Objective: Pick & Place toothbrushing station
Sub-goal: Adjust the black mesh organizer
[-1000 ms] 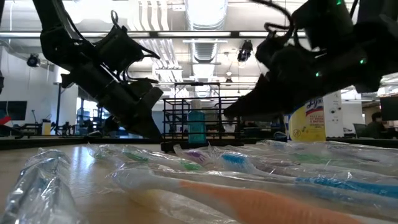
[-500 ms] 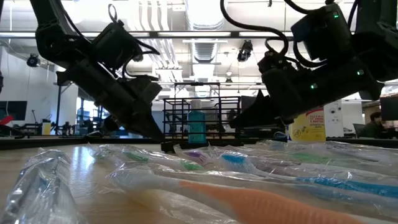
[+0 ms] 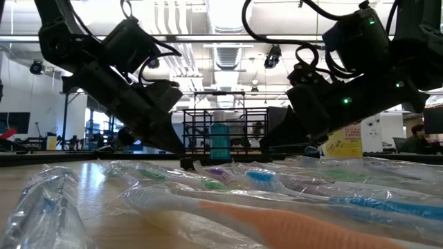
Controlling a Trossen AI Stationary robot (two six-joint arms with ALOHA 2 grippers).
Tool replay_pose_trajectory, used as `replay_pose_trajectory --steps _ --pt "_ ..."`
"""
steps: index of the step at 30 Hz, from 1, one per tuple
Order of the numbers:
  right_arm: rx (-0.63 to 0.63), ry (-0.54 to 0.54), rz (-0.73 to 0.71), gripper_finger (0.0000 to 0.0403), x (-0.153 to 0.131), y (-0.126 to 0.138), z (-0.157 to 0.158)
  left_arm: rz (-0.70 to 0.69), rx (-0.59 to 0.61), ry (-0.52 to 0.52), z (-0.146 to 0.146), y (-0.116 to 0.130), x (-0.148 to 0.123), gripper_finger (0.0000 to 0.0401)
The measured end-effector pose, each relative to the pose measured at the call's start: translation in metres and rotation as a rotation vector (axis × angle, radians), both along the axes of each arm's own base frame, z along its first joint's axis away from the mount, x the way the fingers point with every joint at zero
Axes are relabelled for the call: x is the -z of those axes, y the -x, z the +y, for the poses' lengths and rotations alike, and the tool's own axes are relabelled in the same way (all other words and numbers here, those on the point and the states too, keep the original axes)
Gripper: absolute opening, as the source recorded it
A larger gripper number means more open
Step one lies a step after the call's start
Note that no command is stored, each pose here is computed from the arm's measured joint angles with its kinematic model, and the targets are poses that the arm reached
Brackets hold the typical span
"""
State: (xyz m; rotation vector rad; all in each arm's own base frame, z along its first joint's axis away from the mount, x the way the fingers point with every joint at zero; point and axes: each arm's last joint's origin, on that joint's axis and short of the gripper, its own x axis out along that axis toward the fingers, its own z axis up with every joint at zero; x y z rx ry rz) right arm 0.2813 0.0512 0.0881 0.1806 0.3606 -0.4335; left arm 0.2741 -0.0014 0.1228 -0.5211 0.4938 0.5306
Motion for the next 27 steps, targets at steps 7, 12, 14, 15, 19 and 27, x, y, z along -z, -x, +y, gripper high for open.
replay_pose_trajectory --steps 7,12,14,15,19,27 --pt "0.008 0.003 0.008 0.0008 0.001 0.0 -0.001 0.01 0.001 0.007 -0.005 -0.005 0.005 0.0003" --pt "0.013 0.0 0.009 0.0008 0.001 0.0 -0.002 0.01 0.005 0.0 -0.008 -0.007 0.005 0.0003" --pt "0.013 -0.001 0.009 0.0008 0.001 0.001 -0.002 0.009 0.008 0.0 -0.01 -0.007 0.004 0.0003" --pt "0.014 -0.001 0.01 0.0008 0.001 0.001 -0.002 0.01 0.009 0.0 -0.01 -0.007 0.004 0.0003" --pt "0.017 0.0 0.011 0.0008 0.001 0.001 -0.002 0.011 0.017 0.006 -0.011 -0.008 0.004 0.0003" --pt "0.018 0.001 0.015 0.0008 0.001 0.001 -0.002 0.003 0.047 0.028 -0.013 -0.009 0.003 0.0003"
